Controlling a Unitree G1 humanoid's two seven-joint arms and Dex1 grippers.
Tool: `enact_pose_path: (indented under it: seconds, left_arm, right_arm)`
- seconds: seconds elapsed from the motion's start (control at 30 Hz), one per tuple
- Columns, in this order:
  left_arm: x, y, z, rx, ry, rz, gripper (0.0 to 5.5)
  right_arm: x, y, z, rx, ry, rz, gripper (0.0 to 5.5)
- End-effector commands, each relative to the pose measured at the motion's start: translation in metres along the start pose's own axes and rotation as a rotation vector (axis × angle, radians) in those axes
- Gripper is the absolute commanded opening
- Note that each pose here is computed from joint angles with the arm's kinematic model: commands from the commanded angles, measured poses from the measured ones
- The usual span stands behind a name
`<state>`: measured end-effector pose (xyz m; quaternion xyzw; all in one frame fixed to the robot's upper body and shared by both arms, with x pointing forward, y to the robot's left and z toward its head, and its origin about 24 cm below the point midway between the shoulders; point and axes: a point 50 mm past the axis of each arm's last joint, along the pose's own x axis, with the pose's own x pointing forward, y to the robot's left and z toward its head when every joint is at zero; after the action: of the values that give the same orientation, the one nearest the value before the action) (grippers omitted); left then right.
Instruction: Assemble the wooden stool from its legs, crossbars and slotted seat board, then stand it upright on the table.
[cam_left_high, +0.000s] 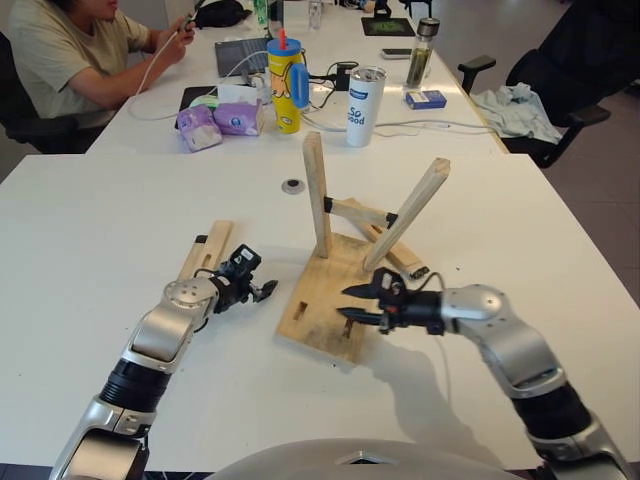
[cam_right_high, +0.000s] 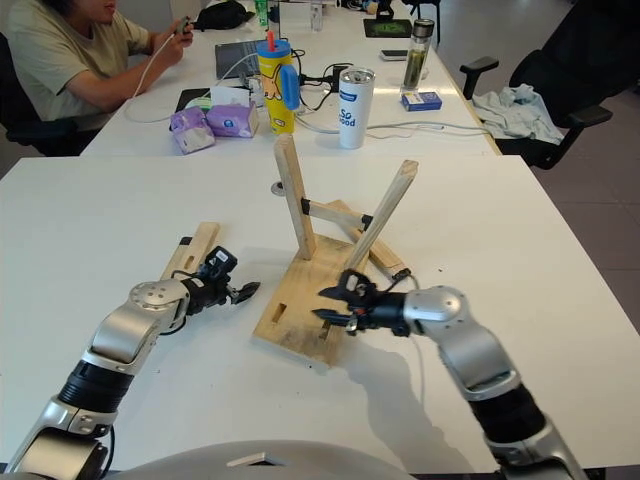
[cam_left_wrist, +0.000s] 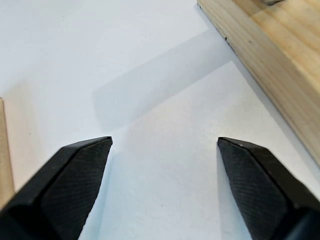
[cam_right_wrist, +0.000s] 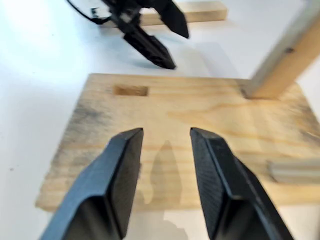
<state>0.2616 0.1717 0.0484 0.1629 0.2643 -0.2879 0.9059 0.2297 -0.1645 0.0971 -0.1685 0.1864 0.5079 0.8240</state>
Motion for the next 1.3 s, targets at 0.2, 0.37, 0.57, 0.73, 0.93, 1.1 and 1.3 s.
enact_pose_path:
  seconds: [0.2,0.37,0.57,0.73,0.93,1.1,1.3]
  left_arm:
    - [-0.002,-0.007,-0.003,0.012,0.025,-0.019,3.93]
    - [0.001,-0.009,-0.004,0.028,0.038,-0.049,3.93]
    - [0.003,-0.005,-0.003,0.06,0.057,-0.041,3.93]
    - [0.008,-0.004,-0.005,0.095,0.073,-0.038,3.93]
    - [0.006,-0.004,-0.009,0.1,0.074,-0.02,3.93]
    - [0.009,-0.005,-0.008,0.09,0.058,-0.021,3.96]
    - [0.014,-0.006,-0.005,0.083,0.043,-0.026,3.96]
  right_arm:
    - [0.006,-0.027,-0.038,-0.09,0.229,-0.182,1.74]
    - [0.031,-0.027,-0.045,-0.084,0.207,-0.206,1.74]
    - [0.066,-0.039,-0.029,-0.055,0.084,-0.279,1.74]
    - [0.063,-0.046,-0.022,-0.044,0.034,-0.372,1.74]
    - [0.026,-0.068,0.001,0.054,-0.101,-0.547,1.74]
    - [0.027,-0.086,-0.01,0.128,-0.01,-0.496,2.33]
    - [0.028,-0.103,-0.029,0.172,0.124,-0.454,3.33]
